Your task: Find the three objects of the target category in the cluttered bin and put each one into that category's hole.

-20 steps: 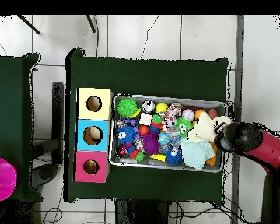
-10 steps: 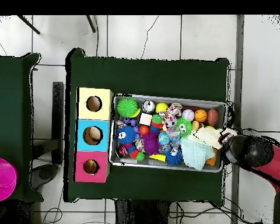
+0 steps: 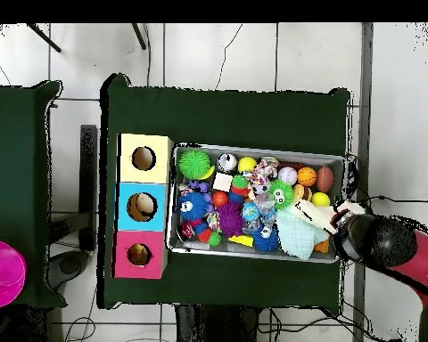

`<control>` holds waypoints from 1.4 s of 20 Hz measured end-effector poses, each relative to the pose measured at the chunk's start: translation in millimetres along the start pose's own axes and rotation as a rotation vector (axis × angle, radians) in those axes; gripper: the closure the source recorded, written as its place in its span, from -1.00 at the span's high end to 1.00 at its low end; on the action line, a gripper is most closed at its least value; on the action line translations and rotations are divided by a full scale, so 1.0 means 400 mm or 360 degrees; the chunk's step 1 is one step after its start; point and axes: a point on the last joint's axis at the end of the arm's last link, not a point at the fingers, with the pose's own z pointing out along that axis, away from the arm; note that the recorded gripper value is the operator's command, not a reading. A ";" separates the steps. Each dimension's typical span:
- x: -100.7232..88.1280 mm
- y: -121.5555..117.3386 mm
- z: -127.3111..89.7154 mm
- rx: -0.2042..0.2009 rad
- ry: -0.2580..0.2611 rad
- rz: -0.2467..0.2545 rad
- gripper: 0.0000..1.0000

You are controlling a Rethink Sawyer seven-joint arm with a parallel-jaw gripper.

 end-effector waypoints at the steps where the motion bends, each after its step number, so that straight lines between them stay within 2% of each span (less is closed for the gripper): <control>1: 0.006 0.002 -0.006 -0.0002 0.0000 -0.0005 -1.00; 9: 0.047 0.016 -0.052 -0.0020 -0.0001 -0.0031 -1.00; 19: 0.125 -0.011 -0.143 0.0024 0.0077 -0.0029 -1.00; 24: 0.146 -0.019 -0.183 0.0027 0.0070 -0.0021 -1.00; 28: 0.163 -0.022 -0.191 0.0025 0.0078 -0.0018 -1.00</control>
